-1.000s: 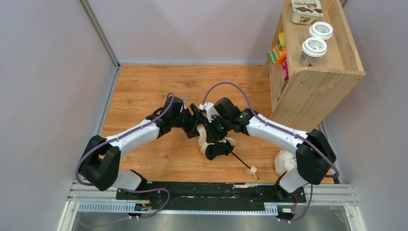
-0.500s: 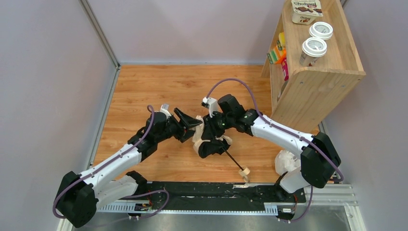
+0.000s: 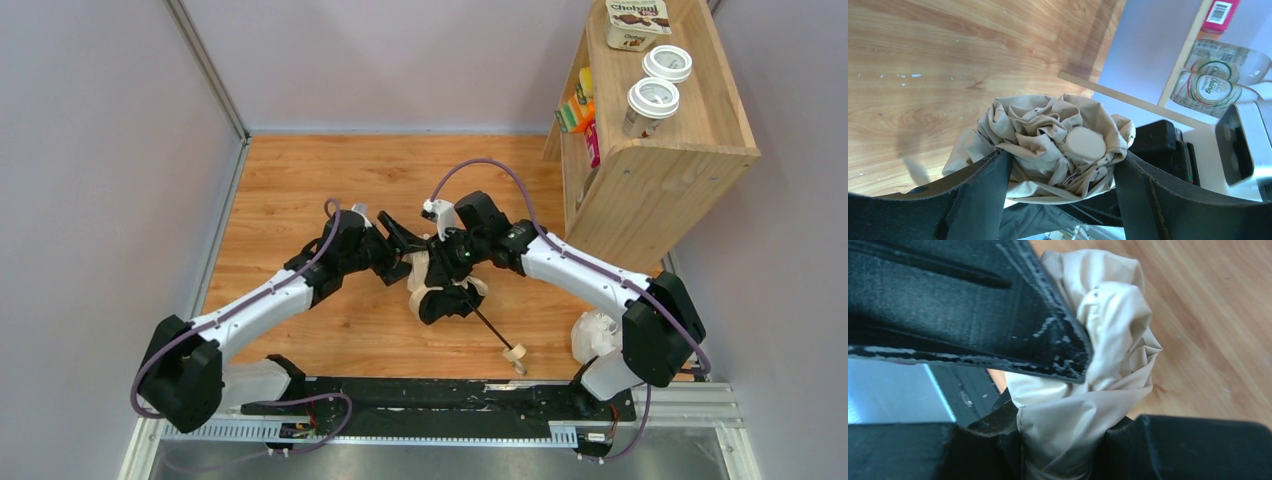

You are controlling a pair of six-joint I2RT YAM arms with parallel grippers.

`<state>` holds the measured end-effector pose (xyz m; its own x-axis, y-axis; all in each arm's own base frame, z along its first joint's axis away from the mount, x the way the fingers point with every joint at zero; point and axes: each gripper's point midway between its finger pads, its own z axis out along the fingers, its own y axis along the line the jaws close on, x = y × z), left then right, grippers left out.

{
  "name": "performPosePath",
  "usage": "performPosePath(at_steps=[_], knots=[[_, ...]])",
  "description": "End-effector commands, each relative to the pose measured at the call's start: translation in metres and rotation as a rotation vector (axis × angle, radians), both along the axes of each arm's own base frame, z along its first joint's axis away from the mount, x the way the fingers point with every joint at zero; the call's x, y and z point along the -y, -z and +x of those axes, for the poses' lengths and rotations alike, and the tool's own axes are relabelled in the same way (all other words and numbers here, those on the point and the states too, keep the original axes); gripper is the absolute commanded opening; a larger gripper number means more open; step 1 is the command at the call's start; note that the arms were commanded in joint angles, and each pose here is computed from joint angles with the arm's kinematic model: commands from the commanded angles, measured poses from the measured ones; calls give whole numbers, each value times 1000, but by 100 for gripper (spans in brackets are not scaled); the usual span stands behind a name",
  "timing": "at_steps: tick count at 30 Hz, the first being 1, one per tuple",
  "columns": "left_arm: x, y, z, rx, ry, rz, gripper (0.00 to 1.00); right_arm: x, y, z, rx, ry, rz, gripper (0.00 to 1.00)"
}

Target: Put away the umbrella

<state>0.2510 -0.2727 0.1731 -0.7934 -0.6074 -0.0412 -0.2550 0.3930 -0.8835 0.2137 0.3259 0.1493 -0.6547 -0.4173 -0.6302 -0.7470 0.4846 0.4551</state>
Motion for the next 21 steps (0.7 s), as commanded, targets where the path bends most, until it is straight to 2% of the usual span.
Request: performPosePath(at_steps=[1, 6, 11, 15, 17, 19, 20, 21], knots=[[11, 12, 6, -34, 70, 56, 80, -33, -57, -15, 231, -199, 104, 0], [21, 37, -6, -185, 130, 72, 80, -46, -69, -21, 358, -245, 77, 0], [21, 42, -8, -179, 157, 105, 80, -57, -71, -22, 411, -314, -5, 0], [25, 40, -11, -193, 182, 95, 76, -66, -84, -25, 437, -333, 12, 0], [31, 35, -11, -165, 211, 82, 69, -68, -92, -26, 439, -334, 37, 0], [33, 29, -10, -142, 205, 65, 57, -70, -100, -21, 449, -302, 53, 0], [32, 28, -10, -132, 195, 64, 41, -73, -105, -16, 452, -264, 61, 0], [34, 26, -10, -141, 177, 48, 35, -76, -108, -15, 438, -241, 72, 0]])
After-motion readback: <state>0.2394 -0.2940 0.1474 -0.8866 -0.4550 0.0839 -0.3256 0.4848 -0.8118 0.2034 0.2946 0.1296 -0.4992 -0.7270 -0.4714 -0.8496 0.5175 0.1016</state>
